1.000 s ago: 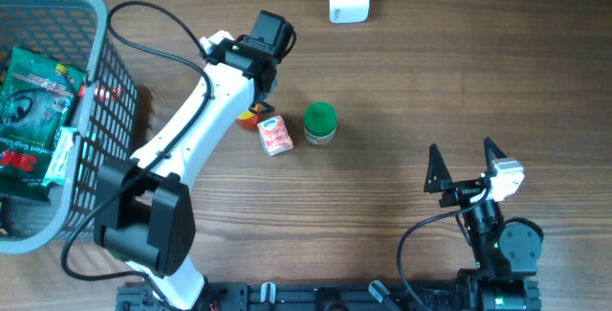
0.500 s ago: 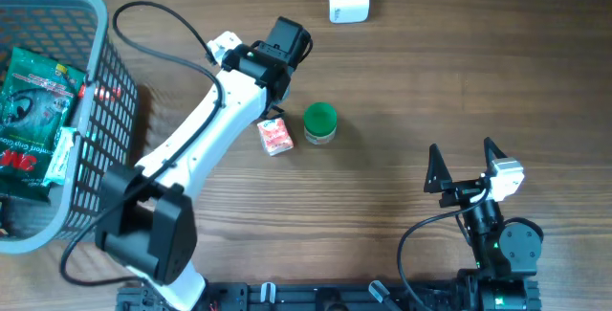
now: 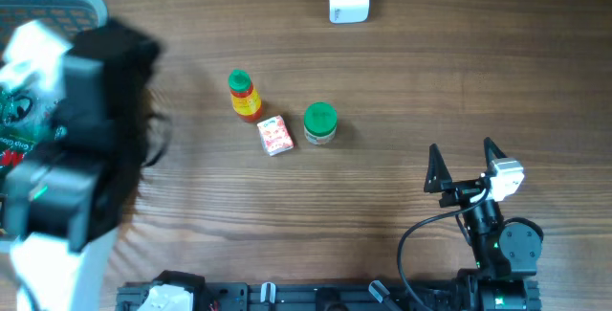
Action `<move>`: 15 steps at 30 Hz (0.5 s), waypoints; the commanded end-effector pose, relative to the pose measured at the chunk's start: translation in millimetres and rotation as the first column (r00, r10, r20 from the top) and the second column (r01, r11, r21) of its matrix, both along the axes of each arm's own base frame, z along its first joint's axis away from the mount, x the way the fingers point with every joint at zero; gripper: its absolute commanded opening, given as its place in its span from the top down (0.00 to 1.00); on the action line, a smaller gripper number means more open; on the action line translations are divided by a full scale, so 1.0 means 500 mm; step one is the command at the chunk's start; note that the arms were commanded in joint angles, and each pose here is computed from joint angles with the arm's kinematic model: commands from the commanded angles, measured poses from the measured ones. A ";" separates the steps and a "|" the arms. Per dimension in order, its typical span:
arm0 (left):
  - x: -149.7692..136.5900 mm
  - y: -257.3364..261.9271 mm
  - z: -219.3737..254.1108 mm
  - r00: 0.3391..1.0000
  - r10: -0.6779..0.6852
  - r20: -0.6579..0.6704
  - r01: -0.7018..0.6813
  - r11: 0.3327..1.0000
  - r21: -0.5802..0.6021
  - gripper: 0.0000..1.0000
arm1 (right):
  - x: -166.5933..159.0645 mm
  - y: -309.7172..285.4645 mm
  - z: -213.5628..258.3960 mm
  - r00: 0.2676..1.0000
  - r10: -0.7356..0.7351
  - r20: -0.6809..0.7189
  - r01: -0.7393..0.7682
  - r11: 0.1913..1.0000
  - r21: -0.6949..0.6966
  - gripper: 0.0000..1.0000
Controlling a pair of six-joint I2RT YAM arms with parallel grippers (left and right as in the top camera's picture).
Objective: Scan the item barcode
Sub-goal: 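Lift the sauce bottle out and stand it left of the Kleenex pack, then reach into the basket and grasp the mint toilet-wipes pack with left gripper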
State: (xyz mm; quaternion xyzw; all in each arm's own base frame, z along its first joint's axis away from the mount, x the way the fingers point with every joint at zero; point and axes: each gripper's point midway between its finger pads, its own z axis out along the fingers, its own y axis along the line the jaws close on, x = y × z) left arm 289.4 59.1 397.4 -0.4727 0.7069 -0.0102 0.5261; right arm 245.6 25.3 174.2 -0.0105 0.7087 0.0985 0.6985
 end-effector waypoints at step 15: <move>-0.130 0.359 -0.311 0.820 0.212 -0.532 -0.431 0.840 -0.330 0.02 | 0.000 -0.004 0.002 1.000 -0.013 0.008 0.013 1.000 -0.019 0.00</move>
